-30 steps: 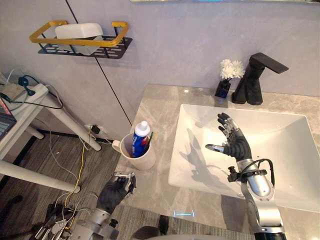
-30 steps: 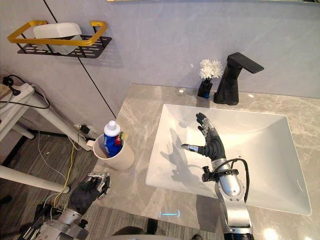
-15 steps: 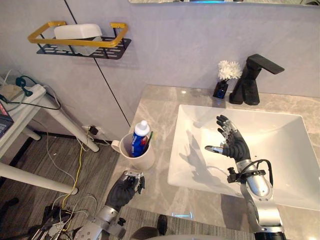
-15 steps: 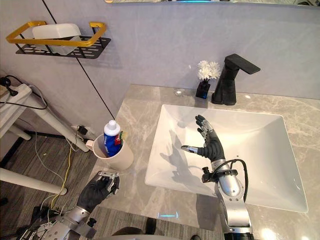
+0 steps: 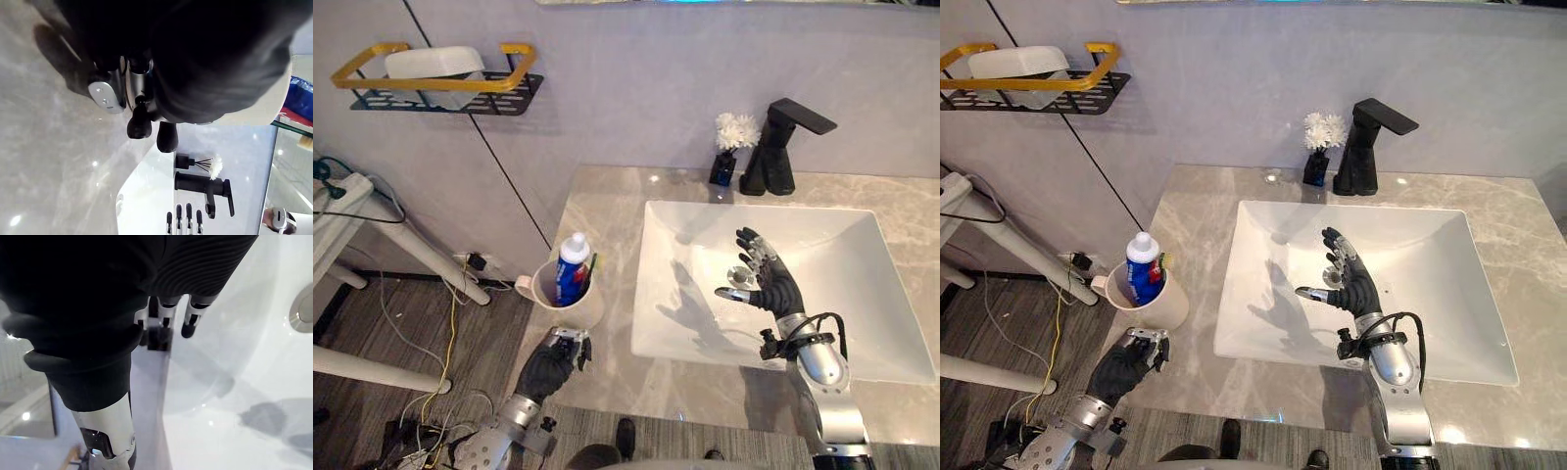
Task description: Organize washtable
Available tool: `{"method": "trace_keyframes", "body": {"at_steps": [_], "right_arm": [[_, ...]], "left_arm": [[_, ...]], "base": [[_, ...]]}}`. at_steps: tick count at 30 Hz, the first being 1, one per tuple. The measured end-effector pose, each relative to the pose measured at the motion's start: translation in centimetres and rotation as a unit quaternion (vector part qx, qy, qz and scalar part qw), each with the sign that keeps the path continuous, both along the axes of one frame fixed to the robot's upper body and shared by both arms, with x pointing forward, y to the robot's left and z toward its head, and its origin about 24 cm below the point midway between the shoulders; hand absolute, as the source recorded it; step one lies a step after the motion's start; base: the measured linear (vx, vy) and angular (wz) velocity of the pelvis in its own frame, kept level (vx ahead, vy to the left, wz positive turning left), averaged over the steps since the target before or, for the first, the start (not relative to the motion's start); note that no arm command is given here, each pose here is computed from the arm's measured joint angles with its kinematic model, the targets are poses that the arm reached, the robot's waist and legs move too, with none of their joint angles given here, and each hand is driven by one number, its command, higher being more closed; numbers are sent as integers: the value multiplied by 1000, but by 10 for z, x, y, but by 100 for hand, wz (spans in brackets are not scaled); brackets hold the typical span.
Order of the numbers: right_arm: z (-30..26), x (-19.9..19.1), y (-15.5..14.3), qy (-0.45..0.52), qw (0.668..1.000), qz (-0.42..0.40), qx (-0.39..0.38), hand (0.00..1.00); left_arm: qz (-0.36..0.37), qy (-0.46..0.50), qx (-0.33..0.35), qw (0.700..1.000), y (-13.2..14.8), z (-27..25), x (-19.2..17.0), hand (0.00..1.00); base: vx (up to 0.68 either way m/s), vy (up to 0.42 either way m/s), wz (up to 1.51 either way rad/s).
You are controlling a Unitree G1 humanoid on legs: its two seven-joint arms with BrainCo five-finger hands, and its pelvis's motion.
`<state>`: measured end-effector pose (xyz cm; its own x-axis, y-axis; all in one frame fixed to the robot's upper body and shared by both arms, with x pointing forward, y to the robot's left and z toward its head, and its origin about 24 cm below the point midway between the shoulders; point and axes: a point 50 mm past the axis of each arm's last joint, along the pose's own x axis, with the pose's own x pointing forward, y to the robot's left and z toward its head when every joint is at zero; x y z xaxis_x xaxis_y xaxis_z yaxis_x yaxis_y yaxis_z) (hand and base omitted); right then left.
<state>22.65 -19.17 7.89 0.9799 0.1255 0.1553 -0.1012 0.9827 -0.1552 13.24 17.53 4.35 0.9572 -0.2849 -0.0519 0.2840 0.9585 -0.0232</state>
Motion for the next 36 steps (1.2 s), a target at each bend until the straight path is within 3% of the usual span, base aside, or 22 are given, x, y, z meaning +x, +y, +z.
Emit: {"method": "trace_keyframes", "body": {"at_steps": [12,21,36], "right_arm": [[-3,-3,-5,9,1000,-10,-11,0],[-3,-6,-3,9,1000,-2,-12,0],[-4,-7,-1,13,1000,0,-16,0]], "left_arm": [[82,-5,17,997,27,2,-2,100],[97,-17,13,995,30,4,4,100],[-18,-18,-24,999,-13,4,8,100]], "base": [[8,-1,0],[0,-1,0],[1,-4,-6]]}}
